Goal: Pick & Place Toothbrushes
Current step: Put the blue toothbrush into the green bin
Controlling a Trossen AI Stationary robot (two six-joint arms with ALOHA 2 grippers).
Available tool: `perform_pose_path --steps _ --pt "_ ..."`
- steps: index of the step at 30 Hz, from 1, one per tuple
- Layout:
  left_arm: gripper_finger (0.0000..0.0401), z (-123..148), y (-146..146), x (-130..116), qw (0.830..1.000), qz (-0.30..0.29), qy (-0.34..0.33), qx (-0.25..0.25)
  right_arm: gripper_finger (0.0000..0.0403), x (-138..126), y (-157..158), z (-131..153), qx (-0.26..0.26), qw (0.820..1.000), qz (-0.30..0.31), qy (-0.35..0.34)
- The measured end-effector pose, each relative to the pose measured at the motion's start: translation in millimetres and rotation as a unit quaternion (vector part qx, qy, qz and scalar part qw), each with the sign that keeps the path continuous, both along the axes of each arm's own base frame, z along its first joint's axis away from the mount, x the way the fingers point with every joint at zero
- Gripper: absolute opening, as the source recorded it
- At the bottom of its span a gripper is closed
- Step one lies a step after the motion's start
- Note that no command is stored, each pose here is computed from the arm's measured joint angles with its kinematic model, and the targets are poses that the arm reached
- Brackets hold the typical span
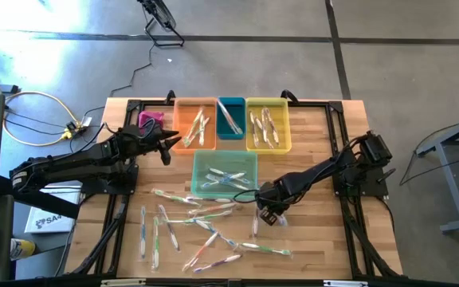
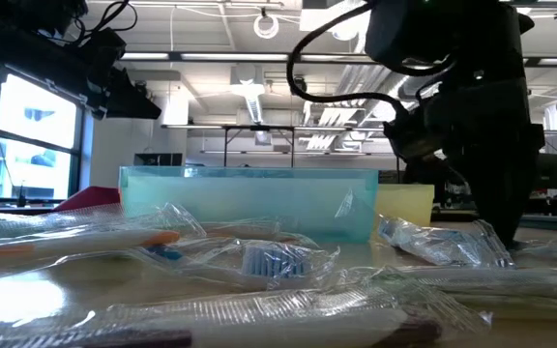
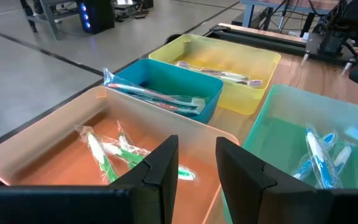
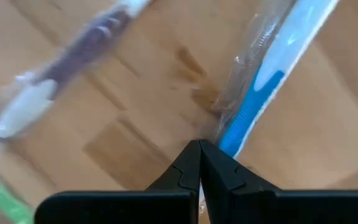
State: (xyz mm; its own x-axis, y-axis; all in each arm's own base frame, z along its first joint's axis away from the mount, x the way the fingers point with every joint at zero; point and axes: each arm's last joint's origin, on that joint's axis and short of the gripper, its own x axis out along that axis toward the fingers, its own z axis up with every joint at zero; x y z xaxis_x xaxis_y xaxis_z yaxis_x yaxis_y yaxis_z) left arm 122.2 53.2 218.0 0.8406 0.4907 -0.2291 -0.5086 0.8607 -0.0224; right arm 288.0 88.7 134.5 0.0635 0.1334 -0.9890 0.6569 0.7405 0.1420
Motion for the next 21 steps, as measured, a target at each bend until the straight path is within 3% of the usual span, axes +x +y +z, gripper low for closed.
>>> perform_pose_path --steps 10,16,21 --pt "0.0104 0 0 0 1.000 0.000 0.000 0.000 0.0002 -22 -12 4 -0.108 0.991 0.014 0.078" --pt "0.0104 0 0 0 1.000 0.000 0.000 0.000 0.0002 -17 -9 5 -0.084 0.995 0.012 0.057" --pt "0.0104 0 0 0 1.000 0.000 0.000 0.000 0.0002 -14 -9 24 -0.073 0.997 0.000 -0.008"
